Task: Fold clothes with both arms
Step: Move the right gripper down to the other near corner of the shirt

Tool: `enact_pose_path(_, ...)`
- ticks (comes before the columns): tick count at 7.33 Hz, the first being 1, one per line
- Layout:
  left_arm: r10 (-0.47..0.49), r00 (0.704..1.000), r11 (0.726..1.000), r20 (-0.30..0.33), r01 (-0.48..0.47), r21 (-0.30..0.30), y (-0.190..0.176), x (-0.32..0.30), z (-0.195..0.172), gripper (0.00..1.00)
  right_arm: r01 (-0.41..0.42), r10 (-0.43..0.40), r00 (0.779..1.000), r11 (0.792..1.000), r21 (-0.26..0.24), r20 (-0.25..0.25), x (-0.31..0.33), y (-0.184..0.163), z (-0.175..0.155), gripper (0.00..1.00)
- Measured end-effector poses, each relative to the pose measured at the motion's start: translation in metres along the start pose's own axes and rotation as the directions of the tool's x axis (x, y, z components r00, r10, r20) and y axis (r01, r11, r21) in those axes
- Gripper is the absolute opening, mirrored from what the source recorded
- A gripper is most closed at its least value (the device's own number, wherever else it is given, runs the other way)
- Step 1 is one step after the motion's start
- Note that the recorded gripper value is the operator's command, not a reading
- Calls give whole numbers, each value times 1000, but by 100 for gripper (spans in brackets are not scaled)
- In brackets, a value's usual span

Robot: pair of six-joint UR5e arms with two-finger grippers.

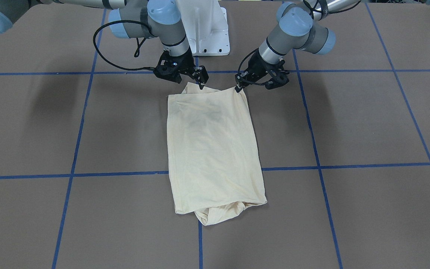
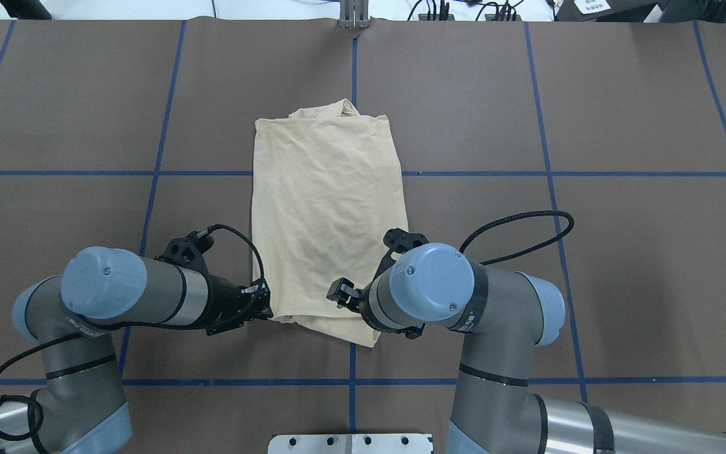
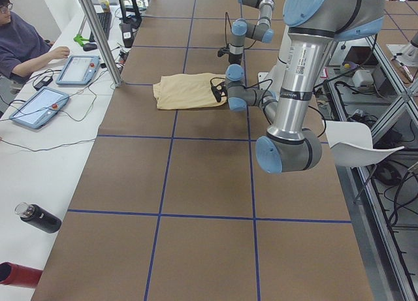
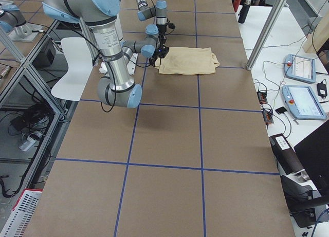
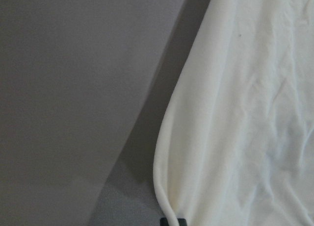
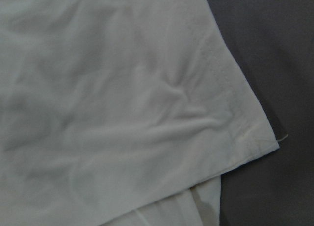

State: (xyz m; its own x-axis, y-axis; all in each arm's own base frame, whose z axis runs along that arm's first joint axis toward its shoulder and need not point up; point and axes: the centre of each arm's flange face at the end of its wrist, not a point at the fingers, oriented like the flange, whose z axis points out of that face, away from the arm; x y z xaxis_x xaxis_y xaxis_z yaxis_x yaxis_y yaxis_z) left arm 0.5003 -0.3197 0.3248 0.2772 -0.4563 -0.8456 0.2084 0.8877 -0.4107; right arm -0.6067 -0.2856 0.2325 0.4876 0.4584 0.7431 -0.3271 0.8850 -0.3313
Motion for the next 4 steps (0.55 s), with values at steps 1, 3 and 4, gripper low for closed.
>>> enact_pose_path(1, 0, 1000, 1000, 0, 0, 0, 0, 0, 0, 0, -16, 16, 1000, 1000, 9, -7, 2, 1, 5, 99)
enact_pose_path(3, 0, 1000, 1000, -1, 0, 0, 0, 0, -1, 0, -36, 37, 999, 999, 16, -17, 3, 1, 11, 83)
enact_pose_path(4, 0, 1000, 1000, -1, 0, 0, 0, 0, -1, 0, -38, 39, 999, 999, 18, -21, 4, 1, 13, 80)
